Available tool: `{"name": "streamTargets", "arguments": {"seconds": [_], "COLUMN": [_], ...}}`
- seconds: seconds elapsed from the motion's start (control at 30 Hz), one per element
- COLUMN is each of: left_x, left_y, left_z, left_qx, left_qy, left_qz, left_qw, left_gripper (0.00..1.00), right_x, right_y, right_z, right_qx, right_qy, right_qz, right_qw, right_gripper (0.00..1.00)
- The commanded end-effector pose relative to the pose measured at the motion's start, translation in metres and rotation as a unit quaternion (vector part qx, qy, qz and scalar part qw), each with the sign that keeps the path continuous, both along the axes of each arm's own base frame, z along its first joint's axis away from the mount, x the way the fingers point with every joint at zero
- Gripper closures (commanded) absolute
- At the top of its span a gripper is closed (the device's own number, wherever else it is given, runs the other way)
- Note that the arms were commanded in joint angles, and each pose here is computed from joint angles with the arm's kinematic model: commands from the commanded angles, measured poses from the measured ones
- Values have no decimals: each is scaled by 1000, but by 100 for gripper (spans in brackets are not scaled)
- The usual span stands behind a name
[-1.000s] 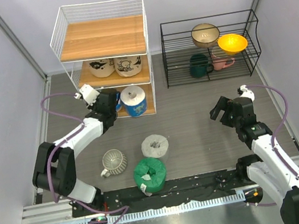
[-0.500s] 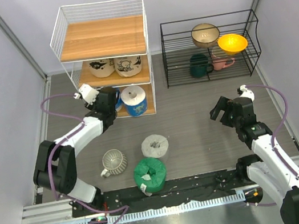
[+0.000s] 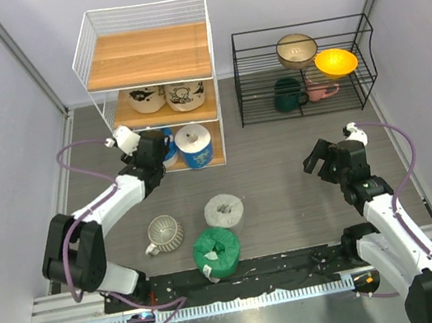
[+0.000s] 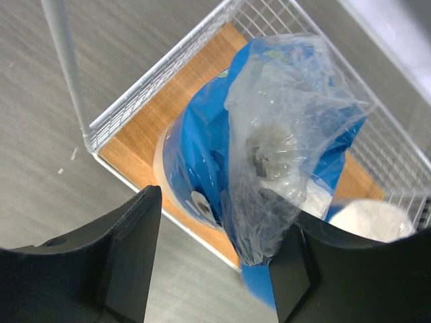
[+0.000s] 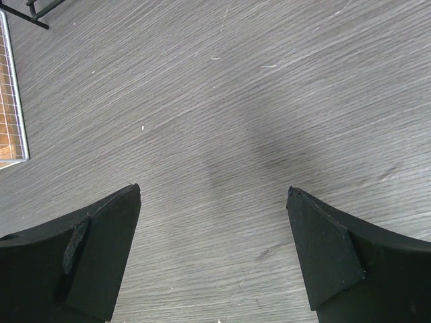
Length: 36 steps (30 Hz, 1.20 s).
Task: Place and organize the paper towels onto the shelf
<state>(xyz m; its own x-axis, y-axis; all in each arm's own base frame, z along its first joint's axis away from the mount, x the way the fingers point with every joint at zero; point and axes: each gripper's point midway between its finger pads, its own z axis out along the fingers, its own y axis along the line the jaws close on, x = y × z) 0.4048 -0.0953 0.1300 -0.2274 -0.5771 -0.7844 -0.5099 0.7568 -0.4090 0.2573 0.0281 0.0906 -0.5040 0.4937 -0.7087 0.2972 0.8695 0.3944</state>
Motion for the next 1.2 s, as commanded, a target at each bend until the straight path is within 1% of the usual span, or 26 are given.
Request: {"name": "streamTargets", "arguments": {"seconds": [0.0,0.03,0.1,0.13,0.17,0.23,0.27,0.4,0.47,0.53,0.7,0.73,0.83,0.87,1.0,1.17], "left_x": [-10,-14,-23,-27,-32,-37,-39,-39,-38,-33,-26,-25,-24,-25,-30,-34], "left_y": [13,16,21,24,26,30,31,28,24,17,5,2,-3,-4,0,4], "left_z": [56,66,68,76,72,80,76,77,69,70,52,52,55,55,55,67], "left_qx": [-28,-30,-20,-21,-16,-10,-6,-4,-9,-24,-44,-49,-81,-93,-114,-108], "left_qy": [-78,-89,-83,-92,-87,-97,-94,-103,-96,-113,-109,-111,-142,-162,-196,-212], "left_qz": [22,23,21,21,20,19,18,3,-8,-16,-35,-40,-44,-44,-35,-34], "left_qw": [996,995,996,995,996,995,995,995,995,993,993,992,986,981,973,971], "left_gripper": [36,36,34,34,32,29,27,22,19,18,13,8,2,0,0,0], "right_x": [9,9,9,10,10,9,9,9,9,9,9,9,8,9,9,10], "right_y": [0,1,1,1,1,1,2,2,2,2,2,2,2,2,3,3], "right_z": [13,13,13,14,14,13,14,15,15,16,16,17,15,15,13,14], "right_qx": [-2,-2,0,-2,-1,-1,0,1,1,2,2,1,0,0,1,0], "right_qy": [-26,-27,-27,-28,-29,-28,-29,-32,-31,-32,-33,-34,-30,-31,-27,-28], "right_qz": [0,2,0,2,2,2,3,4,5,5,4,5,4,5,8,9], "right_qw": [1000,1000,1000,1000,1000,1000,1000,999,1000,999,999,999,1000,1000,1000,1000], "right_gripper": [4,4,4,4,4,4,4,4,4,4,4,4,4,4,4,4]}}
